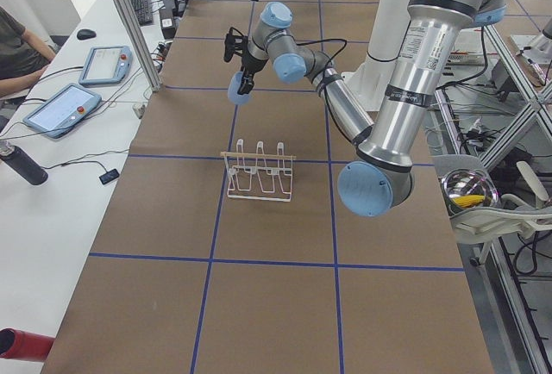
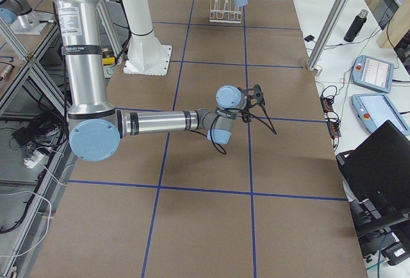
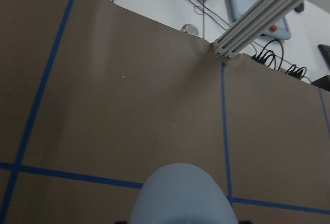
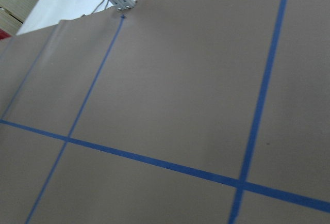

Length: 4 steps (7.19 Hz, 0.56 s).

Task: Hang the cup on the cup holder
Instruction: 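Move the cup with the left gripper over the rack hooks while the right arm withdraws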

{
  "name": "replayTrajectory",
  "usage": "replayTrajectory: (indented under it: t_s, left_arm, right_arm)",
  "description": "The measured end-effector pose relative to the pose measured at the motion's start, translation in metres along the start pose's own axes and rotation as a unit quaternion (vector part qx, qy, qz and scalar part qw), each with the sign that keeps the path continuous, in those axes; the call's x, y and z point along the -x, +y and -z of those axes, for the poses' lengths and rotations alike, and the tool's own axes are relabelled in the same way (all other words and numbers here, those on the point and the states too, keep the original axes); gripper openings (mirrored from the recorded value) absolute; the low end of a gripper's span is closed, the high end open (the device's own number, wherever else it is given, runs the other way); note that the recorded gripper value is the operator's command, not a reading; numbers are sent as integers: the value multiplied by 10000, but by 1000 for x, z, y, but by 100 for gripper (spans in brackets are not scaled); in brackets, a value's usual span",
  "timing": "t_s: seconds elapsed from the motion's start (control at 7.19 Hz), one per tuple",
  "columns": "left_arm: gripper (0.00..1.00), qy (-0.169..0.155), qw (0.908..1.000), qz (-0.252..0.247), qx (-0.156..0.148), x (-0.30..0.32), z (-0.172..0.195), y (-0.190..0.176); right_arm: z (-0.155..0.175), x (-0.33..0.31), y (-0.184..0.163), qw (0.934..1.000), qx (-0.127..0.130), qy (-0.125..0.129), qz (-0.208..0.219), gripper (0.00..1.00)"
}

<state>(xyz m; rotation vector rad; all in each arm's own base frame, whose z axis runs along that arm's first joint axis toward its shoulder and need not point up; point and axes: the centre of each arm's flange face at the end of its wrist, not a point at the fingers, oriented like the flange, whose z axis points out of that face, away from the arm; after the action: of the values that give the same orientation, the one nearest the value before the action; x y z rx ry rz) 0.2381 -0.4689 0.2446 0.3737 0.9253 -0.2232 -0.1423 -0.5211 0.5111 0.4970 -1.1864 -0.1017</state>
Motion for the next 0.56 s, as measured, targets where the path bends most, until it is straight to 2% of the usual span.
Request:
replayTrajectory:
  t_s: [0.28,0.56]
  left_arm:
    - [0,-596,9962,-514,371,21,-6,3]
    - [0,-1085,9854,-1102,712,44,-3,-8]
  right_arm:
    - [23,-31,-28,9974,568,403,158,100]
    - [23,-50,-44,9906,1149,696,264,100]
